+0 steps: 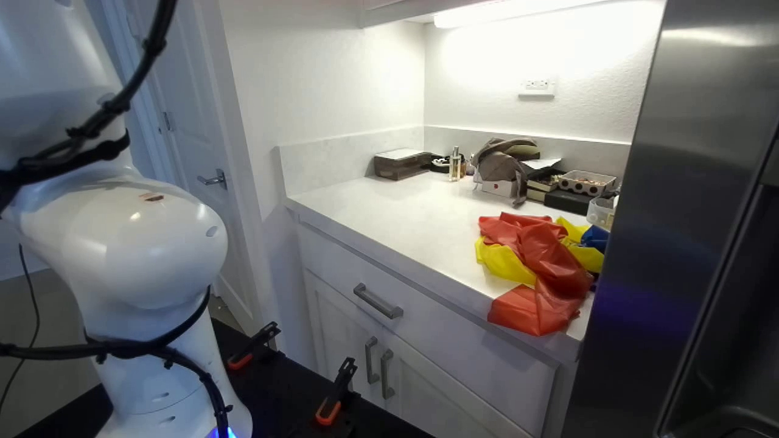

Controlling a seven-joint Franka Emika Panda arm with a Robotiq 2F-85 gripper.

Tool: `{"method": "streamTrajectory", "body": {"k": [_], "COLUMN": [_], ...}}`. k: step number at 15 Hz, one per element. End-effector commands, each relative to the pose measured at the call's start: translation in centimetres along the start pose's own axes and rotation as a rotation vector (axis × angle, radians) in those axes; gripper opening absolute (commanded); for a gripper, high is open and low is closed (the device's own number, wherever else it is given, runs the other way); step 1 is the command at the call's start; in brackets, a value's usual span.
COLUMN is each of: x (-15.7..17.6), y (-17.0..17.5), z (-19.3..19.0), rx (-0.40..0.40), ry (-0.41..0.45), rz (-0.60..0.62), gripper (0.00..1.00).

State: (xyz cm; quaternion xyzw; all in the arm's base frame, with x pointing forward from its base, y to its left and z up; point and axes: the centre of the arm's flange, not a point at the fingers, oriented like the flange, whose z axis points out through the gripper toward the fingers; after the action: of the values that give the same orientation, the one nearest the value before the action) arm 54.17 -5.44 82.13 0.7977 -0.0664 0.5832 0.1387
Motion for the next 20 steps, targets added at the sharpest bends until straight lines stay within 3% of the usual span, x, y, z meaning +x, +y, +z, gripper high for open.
{"method": "streamTrajectory", "body": {"k": [1, 13, 20], "x": [-0.6, -2.7, -4.5], "y": [-1.3, -5.2, -9.4], "z": [-3.5, -10.9, -15.5], "rx": [0.026, 0.074, 0.144], "ry": [-0.035, -0.115, -0.195], "rz": [-0.026, -0.066, -0.133], "gripper": [0.04, 0.03, 0.01]}}
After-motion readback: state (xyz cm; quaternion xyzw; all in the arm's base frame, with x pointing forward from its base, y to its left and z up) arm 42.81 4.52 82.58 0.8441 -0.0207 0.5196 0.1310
